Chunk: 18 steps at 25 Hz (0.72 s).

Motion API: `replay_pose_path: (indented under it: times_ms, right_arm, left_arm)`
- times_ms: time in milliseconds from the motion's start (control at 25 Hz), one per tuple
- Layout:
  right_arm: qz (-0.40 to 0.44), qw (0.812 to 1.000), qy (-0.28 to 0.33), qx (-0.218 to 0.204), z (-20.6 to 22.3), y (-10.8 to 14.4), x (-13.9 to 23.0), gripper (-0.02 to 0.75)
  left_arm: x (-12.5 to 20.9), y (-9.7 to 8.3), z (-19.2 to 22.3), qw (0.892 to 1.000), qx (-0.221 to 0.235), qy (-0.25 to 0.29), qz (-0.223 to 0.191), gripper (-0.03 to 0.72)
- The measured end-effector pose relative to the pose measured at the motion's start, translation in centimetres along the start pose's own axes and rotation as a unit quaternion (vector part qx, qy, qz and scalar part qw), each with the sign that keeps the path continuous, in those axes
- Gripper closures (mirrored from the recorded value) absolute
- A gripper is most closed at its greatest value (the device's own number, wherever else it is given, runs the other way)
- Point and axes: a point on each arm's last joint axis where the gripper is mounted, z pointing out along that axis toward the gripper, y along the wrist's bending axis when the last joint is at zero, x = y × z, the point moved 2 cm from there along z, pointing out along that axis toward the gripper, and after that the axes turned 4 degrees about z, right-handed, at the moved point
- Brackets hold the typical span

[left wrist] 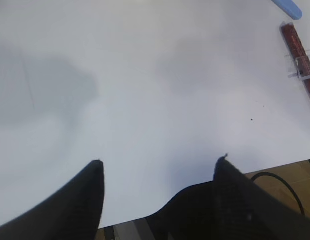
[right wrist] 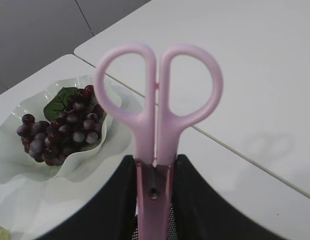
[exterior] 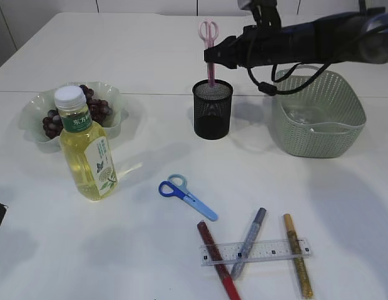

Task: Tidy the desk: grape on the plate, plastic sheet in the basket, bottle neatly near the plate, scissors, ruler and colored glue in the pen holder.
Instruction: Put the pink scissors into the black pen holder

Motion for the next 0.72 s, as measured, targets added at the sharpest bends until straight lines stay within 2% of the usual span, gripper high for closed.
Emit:
replay_pose_path:
  times_ms: [360,600,720]
  right_arm:
    - [-0.026,1.0,0.0,-0.001,1.4,-1.2,2.4,0.538]
    - [-0.056,0.998,-0.002,-0.021,1.3,-0.8,2.4,0.414]
    - [-0.057,0.998,-0.002,-0.034,1.3,-0.5,2.4,0.381]
  left_arm:
    - [0.0,0.0,0.0,1.0,0.0,0.0,0.0,0.193]
    - [0.0,0.0,0.0,1.0,0.0,0.0,0.0,0.193]
    - [0.0,0.0,0.0,1.0,0.0,0.0,0.0,0.193]
